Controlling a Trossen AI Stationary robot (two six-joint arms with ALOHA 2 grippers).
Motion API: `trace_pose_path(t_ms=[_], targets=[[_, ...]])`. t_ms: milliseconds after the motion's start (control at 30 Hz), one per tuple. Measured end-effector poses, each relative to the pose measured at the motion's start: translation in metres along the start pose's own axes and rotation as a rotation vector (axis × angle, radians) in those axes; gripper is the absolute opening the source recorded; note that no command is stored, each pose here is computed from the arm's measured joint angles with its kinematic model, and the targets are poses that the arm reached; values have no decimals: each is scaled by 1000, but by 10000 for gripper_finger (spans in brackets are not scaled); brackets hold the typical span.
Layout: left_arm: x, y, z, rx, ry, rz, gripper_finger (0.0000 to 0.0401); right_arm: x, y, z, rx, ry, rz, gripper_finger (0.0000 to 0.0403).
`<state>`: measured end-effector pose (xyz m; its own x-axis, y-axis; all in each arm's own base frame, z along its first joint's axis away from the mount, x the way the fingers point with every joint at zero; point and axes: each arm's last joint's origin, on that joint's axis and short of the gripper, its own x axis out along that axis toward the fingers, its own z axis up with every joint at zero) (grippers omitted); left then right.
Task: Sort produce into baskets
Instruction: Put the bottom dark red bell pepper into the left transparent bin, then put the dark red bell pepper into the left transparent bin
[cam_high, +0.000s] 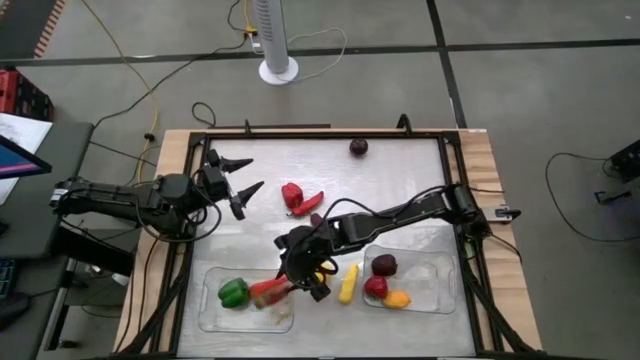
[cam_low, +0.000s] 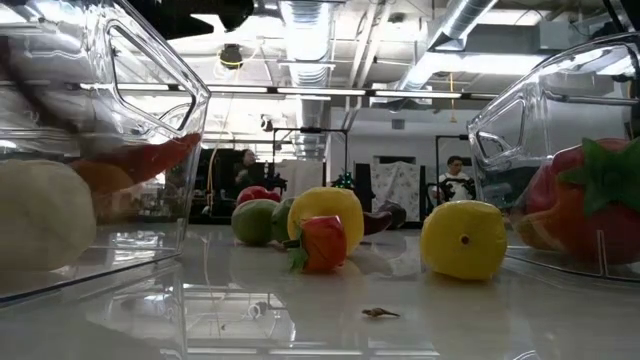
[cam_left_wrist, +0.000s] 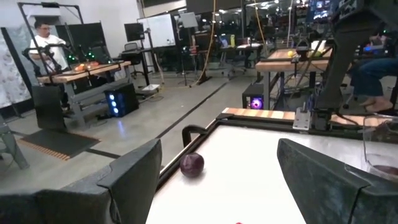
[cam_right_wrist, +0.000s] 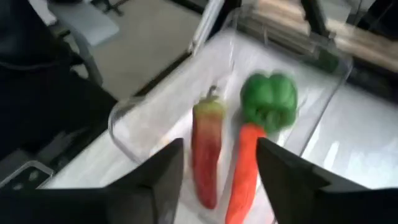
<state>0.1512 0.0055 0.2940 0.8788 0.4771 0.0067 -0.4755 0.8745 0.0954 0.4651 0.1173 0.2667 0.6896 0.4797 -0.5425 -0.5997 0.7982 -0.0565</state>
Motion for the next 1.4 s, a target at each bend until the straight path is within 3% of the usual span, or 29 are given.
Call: trace_pose_path(t_ms=[200, 400, 533, 733, 900, 1067, 1267, 1400], targets=[[0, 0, -2, -21, 20, -3, 306, -12, 0, -10, 101, 156, -29, 268], [0, -1, -1, -37, 10, -36, 306, -45, -1, -22, 180, 420, -203, 269], [0, -1, -2, -38, 15, -37, 306, -46, -6, -56, 302, 500, -257, 269], [0, -1, -2, -47, 18, -38, 306, -47, -19, -108, 425, 616, -525, 269], [0, -1, -1, -51, 11, -37, 306, -51, -31, -127, 583, 580, -617, 269], [0, -1, -2, -50, 13, -38, 306, -52, -37, -145, 619, 589, -640, 269], [0, -1, -3, -42, 27, -41, 306, -50, -40, -168, 688, 533, -547, 269], [0, -1, -3, -43, 27, -40, 306, -51, -40, -178, 688, 554, -574, 259]])
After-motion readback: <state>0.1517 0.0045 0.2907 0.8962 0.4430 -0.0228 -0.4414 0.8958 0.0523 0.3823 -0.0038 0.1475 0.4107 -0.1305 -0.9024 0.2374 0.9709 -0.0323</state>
